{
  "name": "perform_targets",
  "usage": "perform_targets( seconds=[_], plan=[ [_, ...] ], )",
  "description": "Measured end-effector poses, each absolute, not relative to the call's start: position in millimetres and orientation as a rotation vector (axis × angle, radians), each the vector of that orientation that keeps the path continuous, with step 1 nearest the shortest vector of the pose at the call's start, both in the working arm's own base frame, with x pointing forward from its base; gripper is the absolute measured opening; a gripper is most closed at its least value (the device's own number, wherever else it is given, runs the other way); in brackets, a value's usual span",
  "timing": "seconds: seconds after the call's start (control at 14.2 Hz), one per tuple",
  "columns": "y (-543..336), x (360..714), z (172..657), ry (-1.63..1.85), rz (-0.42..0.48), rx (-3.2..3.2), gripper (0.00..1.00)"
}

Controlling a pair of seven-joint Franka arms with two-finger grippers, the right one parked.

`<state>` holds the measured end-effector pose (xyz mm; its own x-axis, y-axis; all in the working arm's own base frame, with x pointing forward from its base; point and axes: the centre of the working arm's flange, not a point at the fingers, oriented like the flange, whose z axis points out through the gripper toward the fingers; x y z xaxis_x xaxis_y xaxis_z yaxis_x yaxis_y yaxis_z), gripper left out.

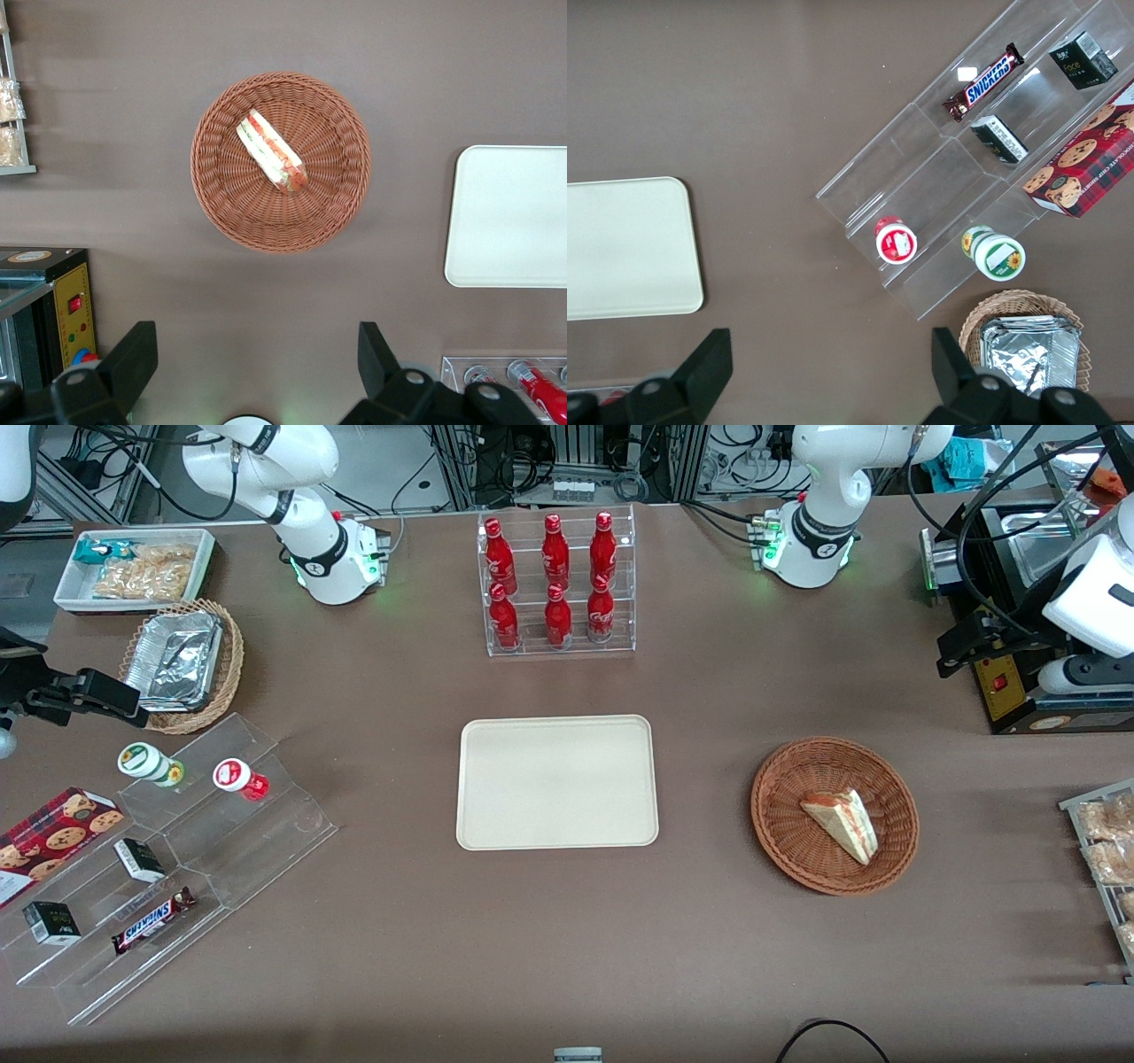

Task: Place sandwich from basket to tray
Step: 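Move the left gripper down over the wrapped sandwich in the wicker basket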

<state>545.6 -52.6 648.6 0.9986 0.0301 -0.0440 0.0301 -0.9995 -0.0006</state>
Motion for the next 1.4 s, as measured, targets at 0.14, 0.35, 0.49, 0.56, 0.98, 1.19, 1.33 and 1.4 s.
perform_targets(
  seconds=[0.14, 0.35, 0.49, 0.56, 0.98, 1.19, 1.33, 1.4],
  plan=[
    [-53, 546, 649, 0.047, -0.068, 3.141, 1.0],
    [-52, 546, 648, 0.049, -0.067, 3.141, 1.0],
    [-52, 550, 641, 0.08, -0.087, 3.141, 1.0],
    [-51, 554, 634, 0.14, -0.11, 3.14, 1.0],
    [-52, 604, 510, 0.651, -0.308, 3.102, 1.0],
    [-56, 630, 430, 0.954, -0.355, 3.038, 1.0],
    [-57, 642, 386, 1.067, -0.382, 3.006, 1.0],
    [-57, 647, 366, 1.113, -0.393, 2.992, 1.0]
  ],
)
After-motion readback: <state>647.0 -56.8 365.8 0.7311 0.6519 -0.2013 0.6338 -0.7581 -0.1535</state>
